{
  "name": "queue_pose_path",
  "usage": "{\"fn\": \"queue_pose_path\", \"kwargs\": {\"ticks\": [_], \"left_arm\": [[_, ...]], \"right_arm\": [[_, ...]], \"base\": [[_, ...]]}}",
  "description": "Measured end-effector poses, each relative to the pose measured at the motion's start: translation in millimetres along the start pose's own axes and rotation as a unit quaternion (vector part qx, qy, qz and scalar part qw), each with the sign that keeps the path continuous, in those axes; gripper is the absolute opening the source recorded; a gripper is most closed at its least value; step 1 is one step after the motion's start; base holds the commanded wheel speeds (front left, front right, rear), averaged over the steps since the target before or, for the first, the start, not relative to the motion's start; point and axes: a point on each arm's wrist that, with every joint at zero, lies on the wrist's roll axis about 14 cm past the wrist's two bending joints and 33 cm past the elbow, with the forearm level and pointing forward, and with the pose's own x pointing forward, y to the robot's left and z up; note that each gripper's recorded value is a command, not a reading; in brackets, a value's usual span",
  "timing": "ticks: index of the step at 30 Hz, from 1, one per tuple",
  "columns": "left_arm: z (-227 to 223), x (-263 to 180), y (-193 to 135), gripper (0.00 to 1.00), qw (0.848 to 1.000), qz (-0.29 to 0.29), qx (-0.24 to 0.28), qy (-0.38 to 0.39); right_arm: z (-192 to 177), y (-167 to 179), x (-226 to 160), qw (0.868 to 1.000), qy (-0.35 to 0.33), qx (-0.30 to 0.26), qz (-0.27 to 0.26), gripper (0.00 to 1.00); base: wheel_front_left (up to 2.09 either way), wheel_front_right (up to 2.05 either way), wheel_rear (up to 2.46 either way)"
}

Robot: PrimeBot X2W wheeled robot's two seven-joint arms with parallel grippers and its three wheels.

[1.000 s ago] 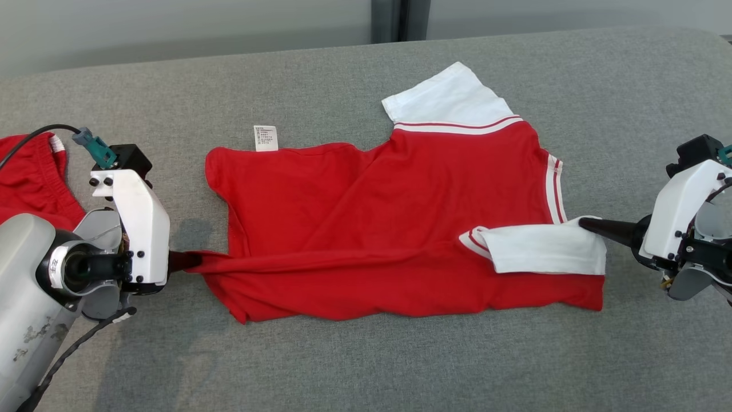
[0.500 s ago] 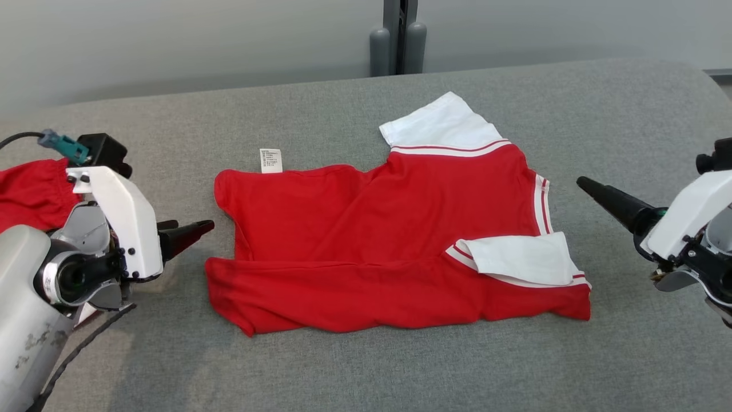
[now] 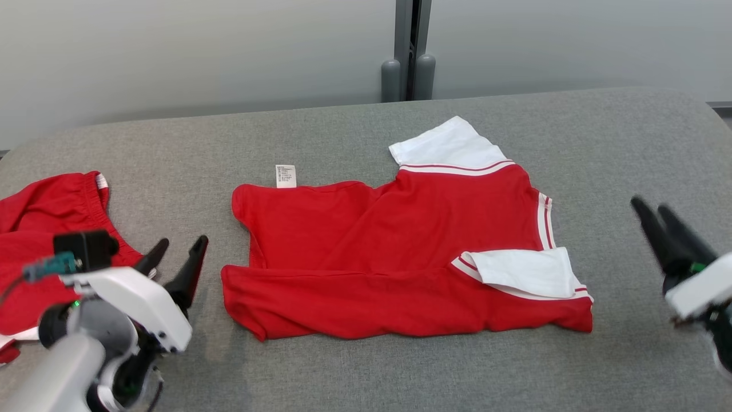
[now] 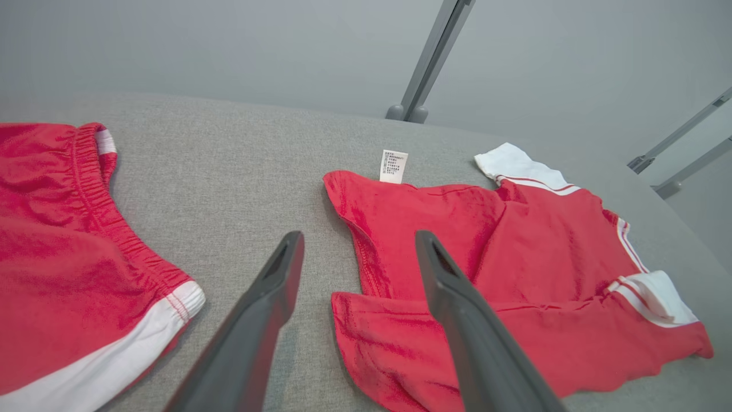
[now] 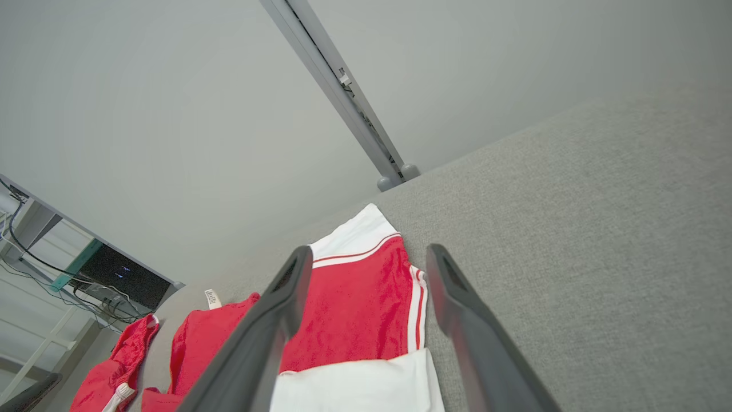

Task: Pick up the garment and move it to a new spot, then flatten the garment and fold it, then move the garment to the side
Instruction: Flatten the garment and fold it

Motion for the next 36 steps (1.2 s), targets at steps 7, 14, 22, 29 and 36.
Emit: {"fn": "queue_pose_path", "kwargs": {"ticks": [7, 14, 22, 29, 36], "left_arm": [[-29, -22, -5, 1.00, 0.999, 0.028, -0.016, -0.040], [-66, -30, -11, 1.00, 0.999, 0.037, -0.018, -0.003], [-95, -20, -9, 1.00, 0.997, 0.045, 0.001, 0.055], [-124, -12, -7, 1.00, 0.992, 0.046, -0.007, 0.117], [-131, -1, -20, 1.00, 0.990, 0.028, -0.014, 0.134]], "right_arm": [[-65, -16, -39, 0.999, 0.034, 0.004, -0.032, 1.00], [-104, -20, -55, 0.996, 0.076, -0.012, -0.042, 1.00], [-121, -28, -42, 0.991, 0.117, -0.038, -0.058, 1.00], [-134, -35, -34, 0.985, 0.153, -0.035, -0.075, 1.00], [-145, -31, -32, 0.983, 0.167, -0.025, -0.076, 1.00]], "base": [[0.00, 0.00, 0.00], [0.00, 0.00, 0.00], [0.00, 0.00, 0.00], [0.00, 0.00, 0.00], [0.00, 0.00, 0.00]]}}
